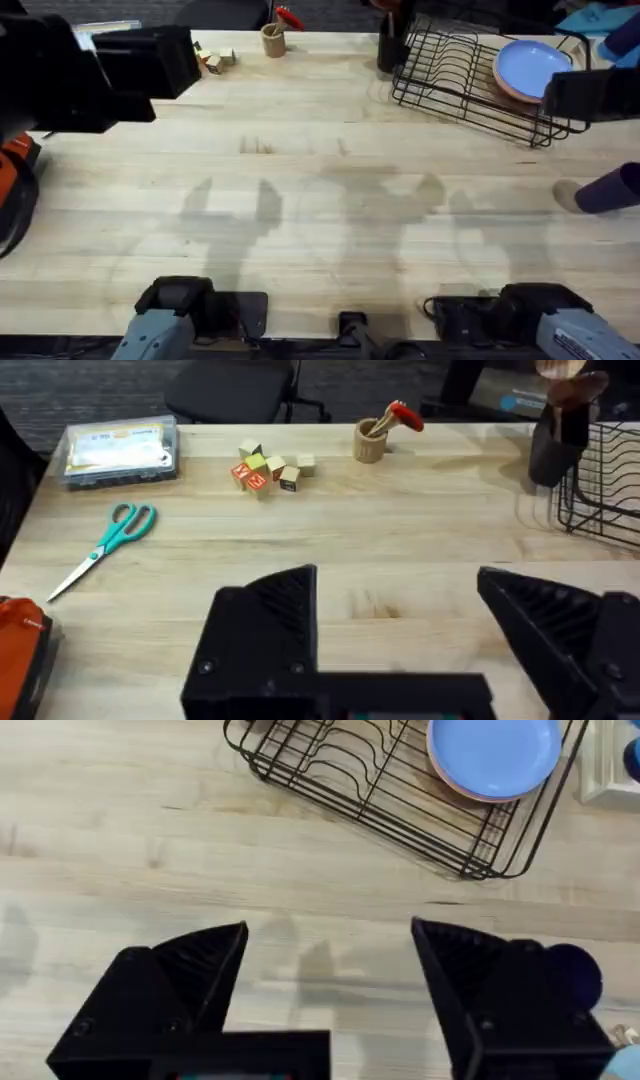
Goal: Pick up the cup on the table and put them onto the rack.
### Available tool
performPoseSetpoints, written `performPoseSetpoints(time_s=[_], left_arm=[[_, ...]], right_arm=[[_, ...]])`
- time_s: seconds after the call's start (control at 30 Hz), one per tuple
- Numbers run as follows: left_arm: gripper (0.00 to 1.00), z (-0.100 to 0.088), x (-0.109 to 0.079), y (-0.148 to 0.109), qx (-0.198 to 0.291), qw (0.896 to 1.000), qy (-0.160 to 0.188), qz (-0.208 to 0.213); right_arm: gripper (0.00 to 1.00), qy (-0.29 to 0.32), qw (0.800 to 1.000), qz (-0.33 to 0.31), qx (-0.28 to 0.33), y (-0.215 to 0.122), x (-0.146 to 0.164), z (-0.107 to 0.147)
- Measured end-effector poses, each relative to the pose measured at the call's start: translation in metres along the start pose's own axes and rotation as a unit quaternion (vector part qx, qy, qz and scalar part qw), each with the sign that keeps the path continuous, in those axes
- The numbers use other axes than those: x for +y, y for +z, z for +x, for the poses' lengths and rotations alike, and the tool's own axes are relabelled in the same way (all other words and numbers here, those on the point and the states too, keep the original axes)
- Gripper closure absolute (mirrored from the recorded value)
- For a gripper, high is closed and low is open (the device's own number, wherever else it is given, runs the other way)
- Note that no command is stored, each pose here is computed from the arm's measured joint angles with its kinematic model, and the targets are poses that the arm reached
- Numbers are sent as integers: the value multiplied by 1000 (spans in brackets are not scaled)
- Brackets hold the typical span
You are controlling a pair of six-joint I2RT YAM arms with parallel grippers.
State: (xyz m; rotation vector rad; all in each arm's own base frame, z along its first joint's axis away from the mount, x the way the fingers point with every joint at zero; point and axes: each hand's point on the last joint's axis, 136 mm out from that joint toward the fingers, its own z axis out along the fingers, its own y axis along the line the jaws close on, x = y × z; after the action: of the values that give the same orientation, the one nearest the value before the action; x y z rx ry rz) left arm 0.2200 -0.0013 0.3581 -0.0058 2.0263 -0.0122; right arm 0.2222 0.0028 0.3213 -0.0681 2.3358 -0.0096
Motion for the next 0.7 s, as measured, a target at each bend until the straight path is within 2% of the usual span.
performPoseSetpoints(time_s=[0.7], left_arm=[[8, 0, 0, 0, 0, 1000, 0, 0]], right_arm=[[6, 0, 1000, 1, -10, 0, 0, -5]])
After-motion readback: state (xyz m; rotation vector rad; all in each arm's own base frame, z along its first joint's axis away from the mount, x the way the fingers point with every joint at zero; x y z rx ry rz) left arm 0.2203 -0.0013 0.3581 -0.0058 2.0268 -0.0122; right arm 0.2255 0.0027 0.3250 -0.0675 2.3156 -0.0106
